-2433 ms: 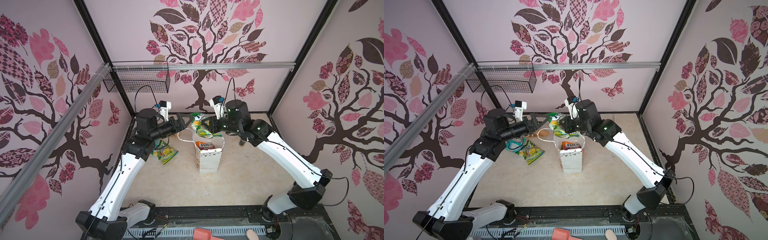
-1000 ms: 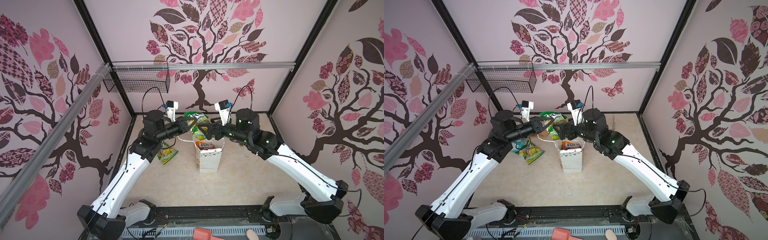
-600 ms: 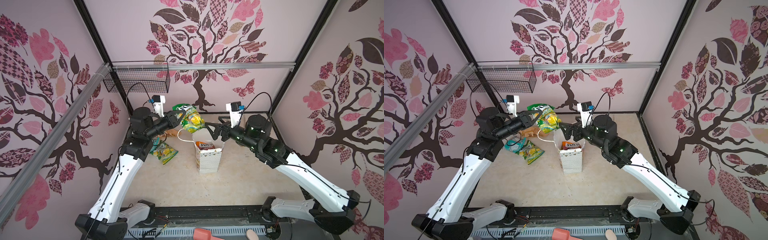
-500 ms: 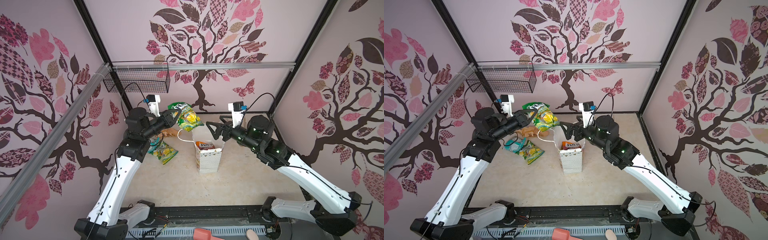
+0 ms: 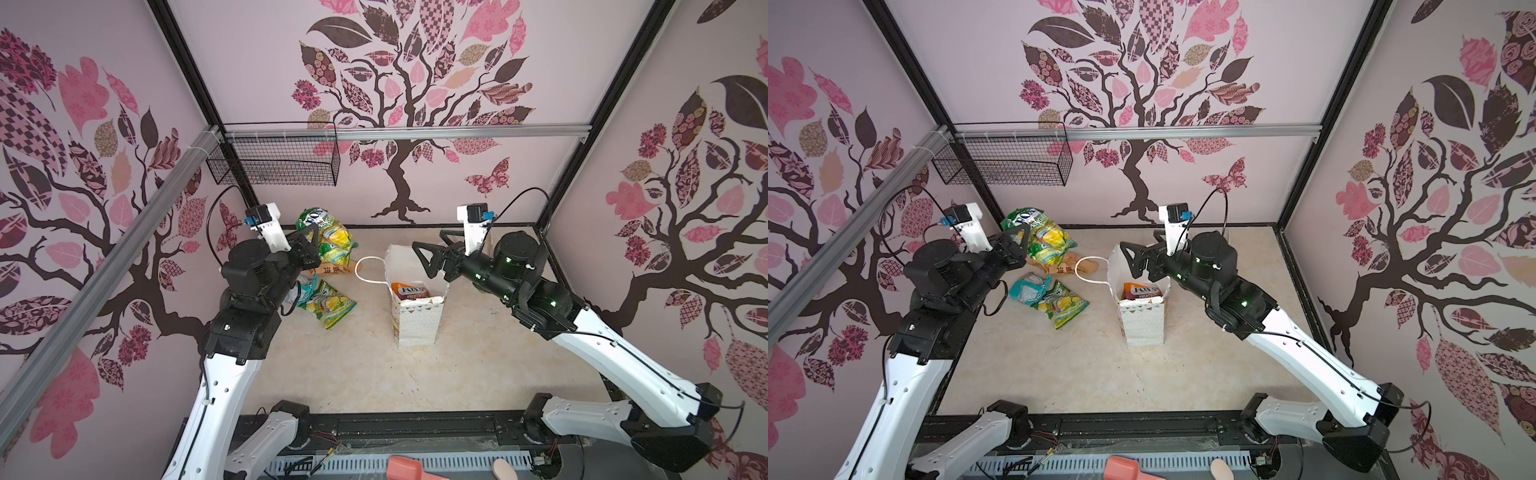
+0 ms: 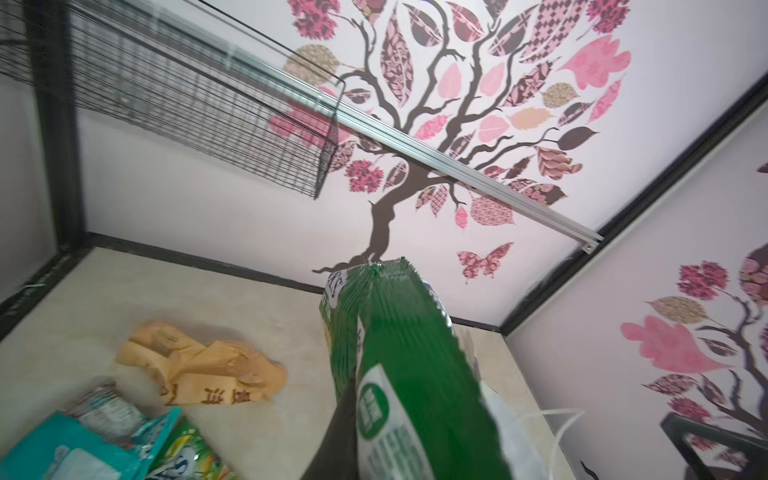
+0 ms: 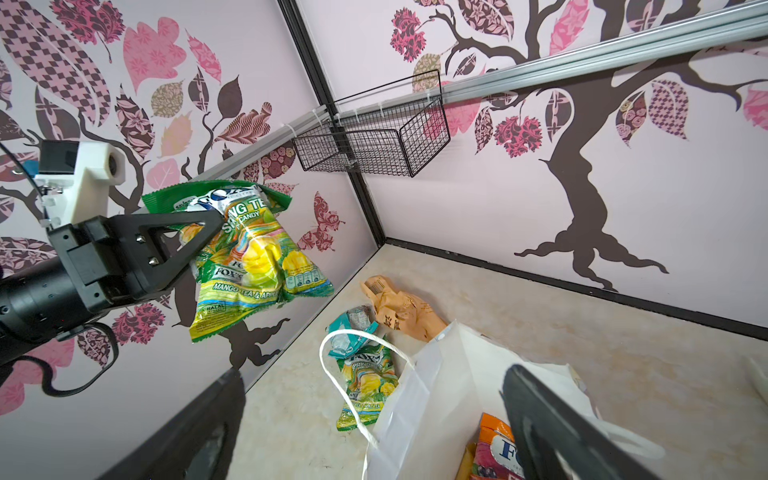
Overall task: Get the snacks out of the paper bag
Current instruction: 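Carry the green pack down beside the other packs with left gripper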
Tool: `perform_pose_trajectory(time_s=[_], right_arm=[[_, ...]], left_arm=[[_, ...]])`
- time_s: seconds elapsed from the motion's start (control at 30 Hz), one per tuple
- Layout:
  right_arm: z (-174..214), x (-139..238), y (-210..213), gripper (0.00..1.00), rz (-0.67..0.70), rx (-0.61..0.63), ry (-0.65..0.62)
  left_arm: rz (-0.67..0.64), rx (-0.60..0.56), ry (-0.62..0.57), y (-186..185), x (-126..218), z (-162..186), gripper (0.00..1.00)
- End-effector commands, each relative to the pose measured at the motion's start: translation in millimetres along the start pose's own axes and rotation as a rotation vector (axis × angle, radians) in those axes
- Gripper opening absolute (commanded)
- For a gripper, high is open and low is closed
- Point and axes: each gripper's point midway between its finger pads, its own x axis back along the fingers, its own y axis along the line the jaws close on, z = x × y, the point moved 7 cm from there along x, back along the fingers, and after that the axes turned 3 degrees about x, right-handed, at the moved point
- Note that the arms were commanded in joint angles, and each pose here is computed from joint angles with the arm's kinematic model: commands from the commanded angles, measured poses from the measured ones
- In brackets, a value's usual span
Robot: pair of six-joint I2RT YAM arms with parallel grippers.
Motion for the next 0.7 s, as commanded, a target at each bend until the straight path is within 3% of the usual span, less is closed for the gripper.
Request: perform_pose_trajectory(time_s=[0.0,0.27,0.43,0.53,0.67], right_arm=[[-6.5,3.5,1.5,0.99,0.004,-0.007,-0.034],[-5.4,3.5,0.6,1.0,0.01,-0.012,-0.036],[-2.5,2.4,-0.6,1.0,0.016,-0.012,-0.024],[-1.6,1.1,-0.8,0.99,0.018,-0.012,-0.014],[1.3,-0.7,-1.7,1.0,0.025,-0.009,0.003]], left_arm=[[-0.142,-0.048,-0.062,19.2,-0.5,1.2,0.0],[-0.249,-0.054,-0.006,41.1,-19.9,25.4,0.0],[-0.251,-0.013,0.065,50.9,-38.8,46.7,0.0],[-0.213,0.075,0.128,60.2,-54.1,63.4,0.0],[-0.119,0.303,0.212,83.5,-76.6,88.5,0.0]])
